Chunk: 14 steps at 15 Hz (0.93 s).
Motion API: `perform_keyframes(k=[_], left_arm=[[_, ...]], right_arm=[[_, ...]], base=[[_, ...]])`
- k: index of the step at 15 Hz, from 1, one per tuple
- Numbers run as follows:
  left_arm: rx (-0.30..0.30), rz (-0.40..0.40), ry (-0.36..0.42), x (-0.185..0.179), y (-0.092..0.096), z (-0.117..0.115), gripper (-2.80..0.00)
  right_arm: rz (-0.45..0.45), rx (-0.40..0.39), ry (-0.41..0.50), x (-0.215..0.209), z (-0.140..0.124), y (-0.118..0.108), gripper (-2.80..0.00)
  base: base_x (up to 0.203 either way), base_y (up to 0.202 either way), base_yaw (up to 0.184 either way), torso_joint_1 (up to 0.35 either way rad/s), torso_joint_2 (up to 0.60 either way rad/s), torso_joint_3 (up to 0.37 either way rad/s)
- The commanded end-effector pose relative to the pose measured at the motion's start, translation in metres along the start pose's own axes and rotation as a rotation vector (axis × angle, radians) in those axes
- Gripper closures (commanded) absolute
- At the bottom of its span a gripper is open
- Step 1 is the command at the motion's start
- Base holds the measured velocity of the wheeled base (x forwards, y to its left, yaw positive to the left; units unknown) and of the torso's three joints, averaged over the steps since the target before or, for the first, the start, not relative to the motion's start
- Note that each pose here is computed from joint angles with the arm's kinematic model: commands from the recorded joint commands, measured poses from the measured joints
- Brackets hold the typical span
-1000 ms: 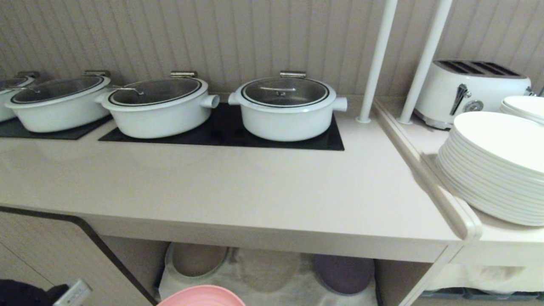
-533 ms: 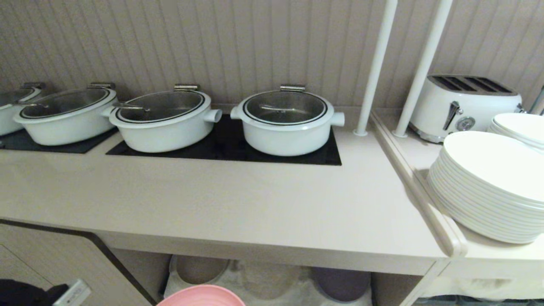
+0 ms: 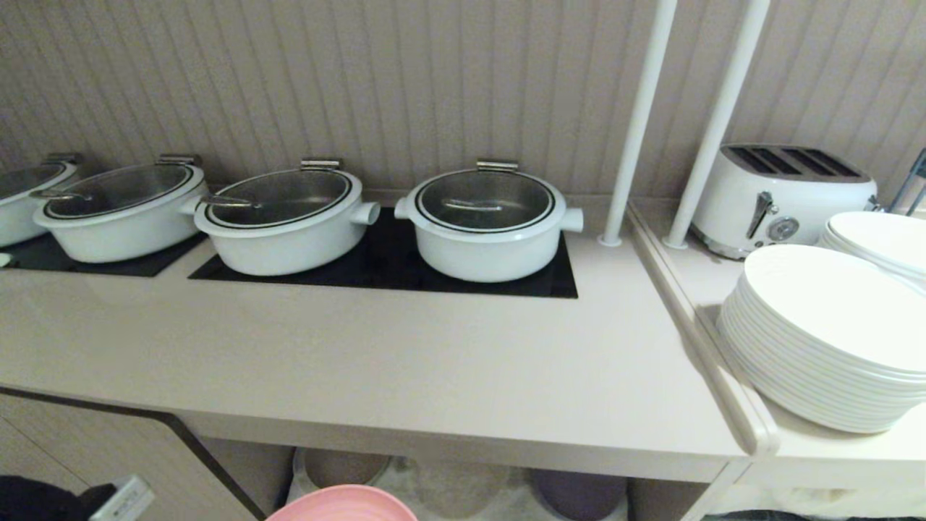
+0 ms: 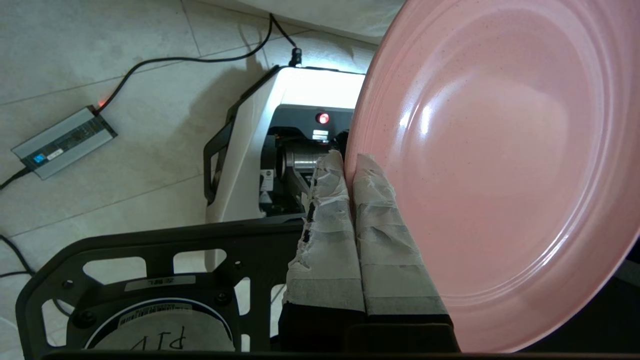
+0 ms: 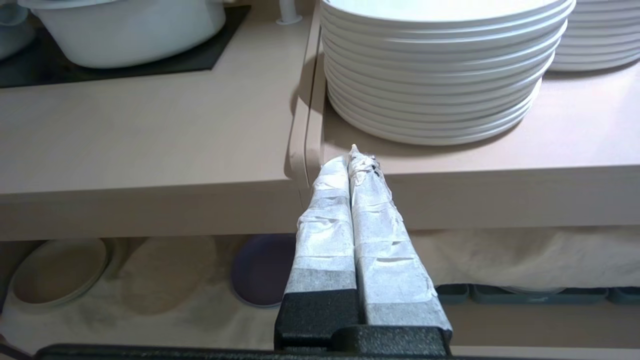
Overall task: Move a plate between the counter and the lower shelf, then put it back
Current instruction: Put the plate
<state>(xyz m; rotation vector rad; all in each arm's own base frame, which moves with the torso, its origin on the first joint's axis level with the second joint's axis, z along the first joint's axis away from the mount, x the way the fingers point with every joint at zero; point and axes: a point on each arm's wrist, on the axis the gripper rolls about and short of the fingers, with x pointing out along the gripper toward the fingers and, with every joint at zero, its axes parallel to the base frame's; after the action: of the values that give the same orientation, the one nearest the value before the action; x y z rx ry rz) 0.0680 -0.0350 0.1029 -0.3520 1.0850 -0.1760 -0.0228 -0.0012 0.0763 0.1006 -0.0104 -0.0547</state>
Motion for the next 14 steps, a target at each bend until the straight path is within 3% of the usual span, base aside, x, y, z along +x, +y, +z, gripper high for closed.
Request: perform_keyframes(k=[1, 14], left_arm=[[-0.006, 0.0, 0.001, -0.0001, 0.0002, -0.0002, 0.0], [-0.004, 0.0, 0.003, 0.0003, -0.0001, -0.0001, 0.0]], right_arm=[[0.0, 0.001, 0.0, 0.0, 0.0, 0.0, 0.0], [0.0, 0.001, 0.0, 0.0, 0.0, 0.0, 0.0]], base=[[0.0, 0.0, 0.0, 0.153, -0.32, -0.169], [0.0, 0.0, 0.0, 0.128, -0.25, -0.129]])
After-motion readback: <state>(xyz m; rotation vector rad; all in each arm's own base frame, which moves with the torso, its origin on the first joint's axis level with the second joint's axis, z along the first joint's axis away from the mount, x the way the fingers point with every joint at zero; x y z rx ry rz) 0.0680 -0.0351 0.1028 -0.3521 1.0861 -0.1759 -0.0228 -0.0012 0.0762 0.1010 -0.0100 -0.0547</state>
